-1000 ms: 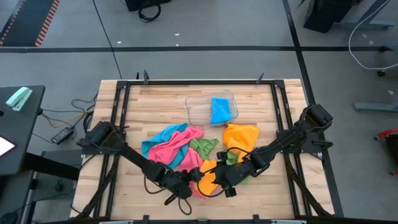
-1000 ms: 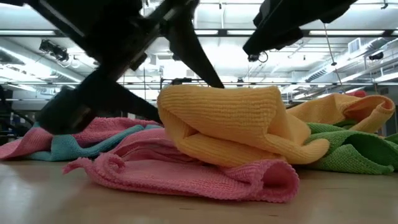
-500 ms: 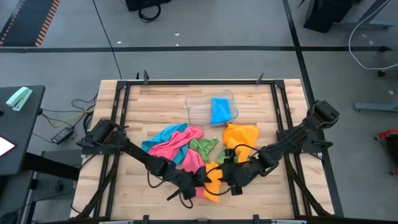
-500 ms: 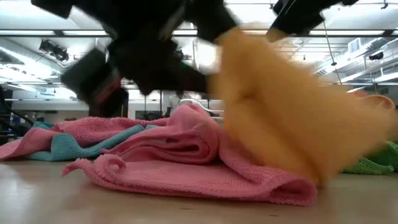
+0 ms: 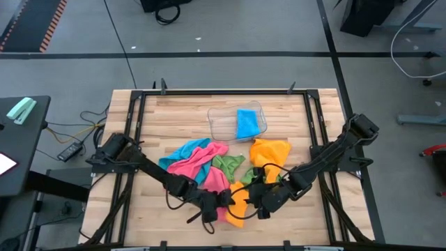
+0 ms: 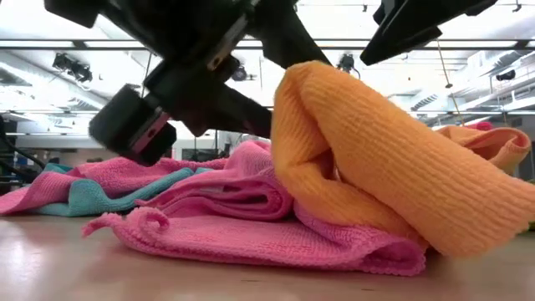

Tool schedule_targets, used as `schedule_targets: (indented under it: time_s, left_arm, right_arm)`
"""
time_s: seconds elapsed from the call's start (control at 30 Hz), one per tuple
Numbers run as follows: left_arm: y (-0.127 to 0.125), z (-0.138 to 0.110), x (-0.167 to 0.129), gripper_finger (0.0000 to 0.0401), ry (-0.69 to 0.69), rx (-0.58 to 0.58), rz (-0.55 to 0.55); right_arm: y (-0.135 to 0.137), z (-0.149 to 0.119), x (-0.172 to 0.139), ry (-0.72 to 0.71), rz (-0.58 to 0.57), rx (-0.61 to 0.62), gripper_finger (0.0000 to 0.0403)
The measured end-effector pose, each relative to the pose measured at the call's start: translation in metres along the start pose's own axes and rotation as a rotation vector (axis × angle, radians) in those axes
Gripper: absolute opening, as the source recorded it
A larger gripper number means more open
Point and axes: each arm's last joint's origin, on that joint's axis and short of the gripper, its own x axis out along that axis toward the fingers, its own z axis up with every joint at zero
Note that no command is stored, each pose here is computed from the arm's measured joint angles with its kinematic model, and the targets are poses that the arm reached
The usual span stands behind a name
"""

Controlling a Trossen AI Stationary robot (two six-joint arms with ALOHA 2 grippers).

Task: Fold microfiber towels
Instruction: Put the folded yellow microfiber cloth on the transparent bin

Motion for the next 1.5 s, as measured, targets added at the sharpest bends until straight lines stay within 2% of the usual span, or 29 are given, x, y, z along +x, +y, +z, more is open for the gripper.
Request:
schedule_targets:
  time_s: [0.2,0.43,0.53,0.67,0.83,1.03,1.2,1.33,1.5]
  left_arm:
    - [-0.001,-0.004,0.001,0.0224,-0.053,0.251,-0.038]
    - [0.001,-0.01,0.004,0.0263,-0.09,0.32,-0.045]
    - [0.001,-0.011,0.004,0.0265,-0.147,0.296,-0.057]
    - [0.004,-0.017,0.006,0.0252,-0.152,0.225,-0.078]
    - [0.014,-0.018,0.019,0.0239,-0.186,0.218,-0.089]
    - [0.01,-0.014,0.048,0.0231,-0.19,0.23,-0.223]
    - [0.014,-0.012,0.05,0.0219,-0.186,0.237,-0.21]
    - [0.014,-0.011,0.046,0.0199,-0.148,0.226,-0.226]
    - [0.01,-0.002,0.043,0.0151,-0.121,0.132,-0.241]
  right_arm:
    - [0.002,-0.001,-0.001,-0.002,0.005,0.017,0.0198]
    - [0.004,-0.001,-0.004,-0.006,0.011,0.042,0.0198]
    - [0.003,0.002,-0.011,-0.026,0.02,0.058,0.0198]
    - [0.001,0.009,-0.023,-0.083,0.004,0.082,0.0198]
    - [-0.001,0.012,-0.027,-0.116,-0.007,0.098,0.0198]
    - [0.001,0.012,-0.028,-0.12,-0.004,0.135,0.0198]
    - [0.008,0.009,-0.033,-0.13,-0.01,0.12,0.0198]
    - [0.011,0.006,-0.035,-0.133,-0.031,0.103,0.0198]
    - [0.013,0.005,-0.037,-0.14,-0.039,0.105,0.0198]
